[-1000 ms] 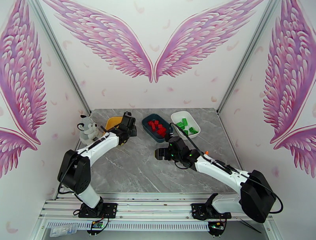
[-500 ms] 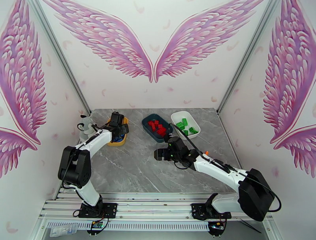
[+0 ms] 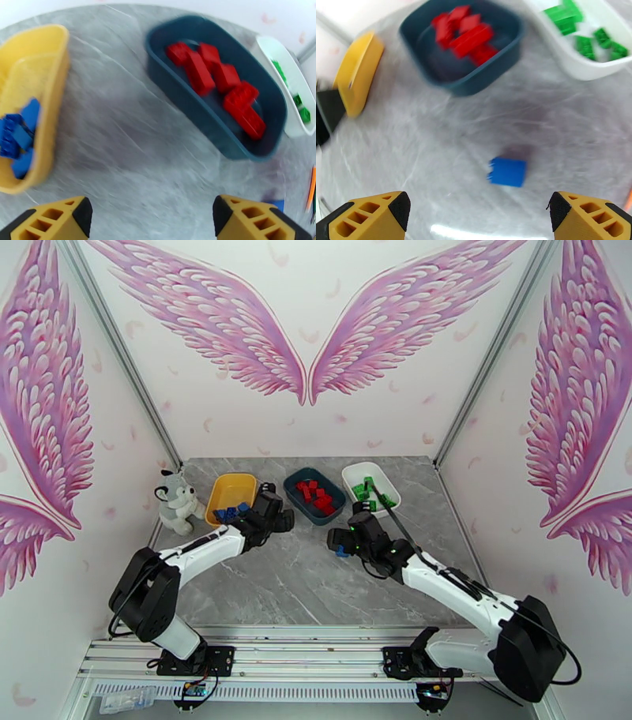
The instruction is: Sort the legos into containers by color
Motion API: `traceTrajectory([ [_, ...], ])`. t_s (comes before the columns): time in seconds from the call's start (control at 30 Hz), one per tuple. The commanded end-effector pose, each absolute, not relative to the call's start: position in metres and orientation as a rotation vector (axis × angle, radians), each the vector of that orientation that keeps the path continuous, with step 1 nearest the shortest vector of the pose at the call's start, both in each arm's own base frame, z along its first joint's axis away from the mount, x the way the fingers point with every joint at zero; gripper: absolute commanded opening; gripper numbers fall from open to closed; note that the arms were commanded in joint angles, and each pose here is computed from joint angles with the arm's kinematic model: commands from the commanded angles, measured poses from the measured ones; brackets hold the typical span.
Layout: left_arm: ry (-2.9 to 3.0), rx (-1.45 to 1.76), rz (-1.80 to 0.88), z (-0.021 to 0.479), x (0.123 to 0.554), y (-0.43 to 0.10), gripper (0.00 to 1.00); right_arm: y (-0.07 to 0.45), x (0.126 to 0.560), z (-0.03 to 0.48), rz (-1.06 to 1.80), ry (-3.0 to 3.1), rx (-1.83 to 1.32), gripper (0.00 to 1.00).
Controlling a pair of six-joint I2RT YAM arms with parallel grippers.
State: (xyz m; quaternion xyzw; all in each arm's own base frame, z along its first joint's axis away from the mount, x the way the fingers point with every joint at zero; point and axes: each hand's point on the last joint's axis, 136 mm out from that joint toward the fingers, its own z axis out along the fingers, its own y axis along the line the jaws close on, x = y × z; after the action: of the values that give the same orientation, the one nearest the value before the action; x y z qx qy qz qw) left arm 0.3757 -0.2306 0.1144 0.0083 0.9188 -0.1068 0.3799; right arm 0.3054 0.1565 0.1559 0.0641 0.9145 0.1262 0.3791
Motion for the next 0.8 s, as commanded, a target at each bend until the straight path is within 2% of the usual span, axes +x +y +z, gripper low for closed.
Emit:
traceTrajectory([
  [0.0,2.337,0.066,-0.325,0.097,0.361,-0.269,0.88,0.114,0.299,0.159,0.197,2.288,0.310,0.99],
  [0.33,2.363,0.288,-0.357,0.066,0.317,-0.371,0.90,0.080,0.281,0.196,0.255,2.128,0.408,0.99],
  [0.57,2.358,0.355,-0.349,0.055,0.317,-0.417,0.90,0.079,0.277,0.202,0.294,2.103,0.413,0.99],
  [0.77,2.360,0.373,-0.255,0.041,0.326,-0.429,0.86,0.076,0.275,0.202,0.288,2.102,0.426,0.99],
])
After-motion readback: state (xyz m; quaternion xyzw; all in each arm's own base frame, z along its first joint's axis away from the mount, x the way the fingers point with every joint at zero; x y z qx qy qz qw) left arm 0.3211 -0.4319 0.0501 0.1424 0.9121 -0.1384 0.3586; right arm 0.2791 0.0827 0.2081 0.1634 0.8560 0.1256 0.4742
